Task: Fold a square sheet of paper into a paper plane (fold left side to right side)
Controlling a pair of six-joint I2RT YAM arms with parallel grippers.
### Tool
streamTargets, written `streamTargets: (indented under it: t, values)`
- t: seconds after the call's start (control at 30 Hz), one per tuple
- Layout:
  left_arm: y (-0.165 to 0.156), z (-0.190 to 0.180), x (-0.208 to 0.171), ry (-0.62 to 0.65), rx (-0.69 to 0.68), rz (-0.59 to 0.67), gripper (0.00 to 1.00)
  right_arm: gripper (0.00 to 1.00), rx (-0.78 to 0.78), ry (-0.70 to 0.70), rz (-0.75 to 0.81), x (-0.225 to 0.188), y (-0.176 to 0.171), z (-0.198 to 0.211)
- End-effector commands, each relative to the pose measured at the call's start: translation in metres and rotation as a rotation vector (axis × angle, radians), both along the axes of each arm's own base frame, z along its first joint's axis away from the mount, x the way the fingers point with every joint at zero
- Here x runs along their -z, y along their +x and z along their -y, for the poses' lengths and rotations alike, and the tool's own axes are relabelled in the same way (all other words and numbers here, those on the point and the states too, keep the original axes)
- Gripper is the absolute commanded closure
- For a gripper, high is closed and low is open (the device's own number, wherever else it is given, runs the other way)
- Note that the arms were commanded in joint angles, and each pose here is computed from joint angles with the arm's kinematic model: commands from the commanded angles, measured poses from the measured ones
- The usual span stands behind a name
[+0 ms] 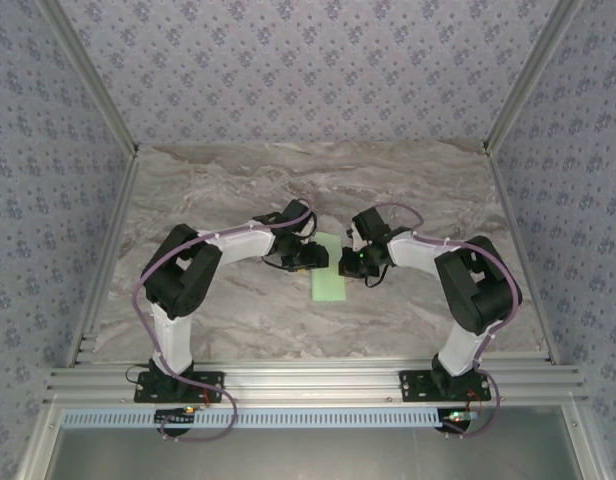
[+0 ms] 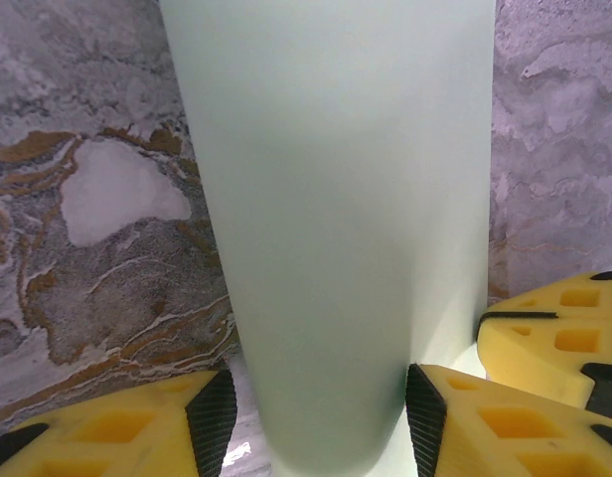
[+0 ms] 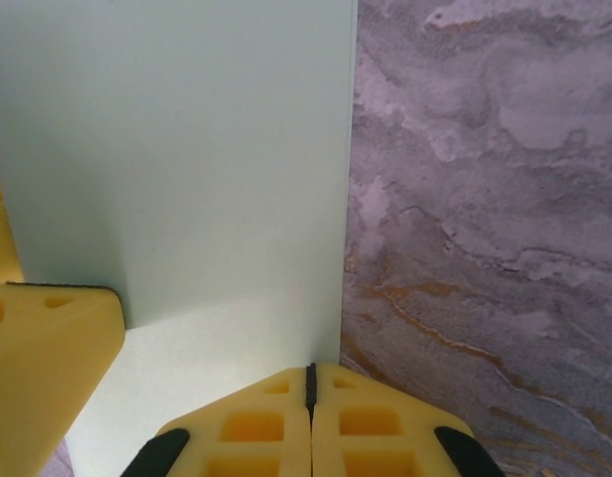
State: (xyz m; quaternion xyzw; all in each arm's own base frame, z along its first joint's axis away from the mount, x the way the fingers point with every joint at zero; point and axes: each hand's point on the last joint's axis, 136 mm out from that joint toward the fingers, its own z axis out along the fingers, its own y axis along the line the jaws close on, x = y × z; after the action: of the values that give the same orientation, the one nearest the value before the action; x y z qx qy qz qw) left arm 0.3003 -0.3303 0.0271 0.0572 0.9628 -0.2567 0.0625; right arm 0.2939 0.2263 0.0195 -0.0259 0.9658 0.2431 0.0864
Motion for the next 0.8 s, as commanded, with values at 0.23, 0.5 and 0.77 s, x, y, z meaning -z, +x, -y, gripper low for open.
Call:
streamTargets:
  t: [0.23, 0.5, 0.77]
  values:
    - [0.0, -0.008, -0.014, 0.057, 0.039, 0.061, 0.43, 0.93, -0.005, -0.162, -0.104, 0.03, -0.018, 0.022]
    - [0.006, -0.012, -0.072, -0.021, 0.03, 0.165, 0.42, 0.94, -0.004, -0.167, -0.116, 0.034, -0.018, 0.022]
    - [-0.007, 0.031, -0.078, -0.267, 0.086, 0.088, 0.72, 0.93, -0.004, -0.169, -0.119, 0.035, -0.018, 0.022]
